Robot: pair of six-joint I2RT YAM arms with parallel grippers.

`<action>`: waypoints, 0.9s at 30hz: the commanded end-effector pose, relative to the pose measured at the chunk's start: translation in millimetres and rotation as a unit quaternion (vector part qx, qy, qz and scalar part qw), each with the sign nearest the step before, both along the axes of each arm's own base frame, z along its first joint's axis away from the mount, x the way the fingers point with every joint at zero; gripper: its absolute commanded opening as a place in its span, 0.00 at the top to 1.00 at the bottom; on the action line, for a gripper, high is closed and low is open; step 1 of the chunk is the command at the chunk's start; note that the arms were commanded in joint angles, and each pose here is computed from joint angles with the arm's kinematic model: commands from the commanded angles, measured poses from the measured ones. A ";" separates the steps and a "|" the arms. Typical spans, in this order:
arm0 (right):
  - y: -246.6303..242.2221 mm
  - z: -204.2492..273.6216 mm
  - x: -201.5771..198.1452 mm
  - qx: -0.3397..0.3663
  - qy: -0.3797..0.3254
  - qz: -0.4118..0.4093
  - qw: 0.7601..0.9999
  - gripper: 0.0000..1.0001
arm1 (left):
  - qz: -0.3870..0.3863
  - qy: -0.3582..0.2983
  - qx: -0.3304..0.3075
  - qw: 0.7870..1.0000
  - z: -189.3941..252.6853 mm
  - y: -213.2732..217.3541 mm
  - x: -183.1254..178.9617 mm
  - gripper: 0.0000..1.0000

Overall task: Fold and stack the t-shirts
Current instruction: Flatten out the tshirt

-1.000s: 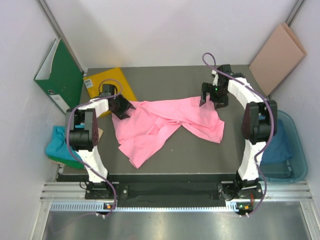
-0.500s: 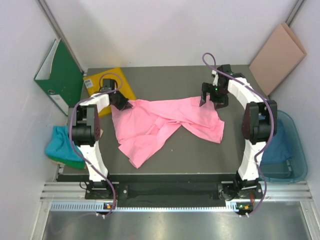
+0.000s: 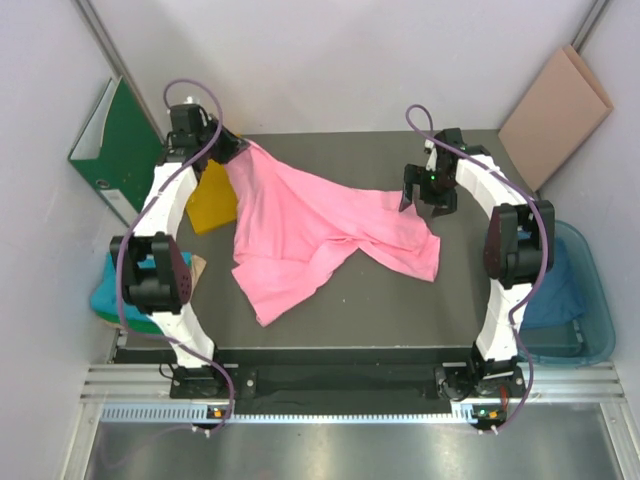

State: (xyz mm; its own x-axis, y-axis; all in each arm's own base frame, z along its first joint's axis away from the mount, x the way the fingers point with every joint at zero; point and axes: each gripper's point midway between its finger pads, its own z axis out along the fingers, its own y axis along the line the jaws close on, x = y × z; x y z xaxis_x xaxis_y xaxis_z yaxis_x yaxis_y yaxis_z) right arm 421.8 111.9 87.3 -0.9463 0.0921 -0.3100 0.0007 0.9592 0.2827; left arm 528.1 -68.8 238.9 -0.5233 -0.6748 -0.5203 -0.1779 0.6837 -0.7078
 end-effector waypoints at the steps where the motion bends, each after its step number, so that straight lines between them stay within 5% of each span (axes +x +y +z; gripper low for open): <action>1: 4.6 41.3 15.4 0.012 -0.063 -0.007 0.998 0.00 | 0.014 -0.123 0.005 0.992 92.1 7.7 -5.4 1.00; 9: 20.0 28.3 18.8 0.063 -0.065 -0.009 0.996 0.01 | 0.000 -0.128 0.002 0.992 100.1 9.1 -0.3 1.00; 27: 73.6 -13.7 45.3 0.121 -0.042 0.008 0.992 0.37 | -0.025 -0.098 0.009 0.995 72.4 5.6 -0.2 1.00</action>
State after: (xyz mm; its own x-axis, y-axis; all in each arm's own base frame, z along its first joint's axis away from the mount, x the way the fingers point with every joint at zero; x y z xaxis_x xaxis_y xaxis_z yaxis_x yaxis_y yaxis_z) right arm 454.7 169.4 61.8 -0.9305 0.1602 -0.3294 -0.0160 0.8806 0.4735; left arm 523.1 -65.5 286.5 -0.4827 -0.6563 -0.5799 -0.0722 0.6897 -0.7205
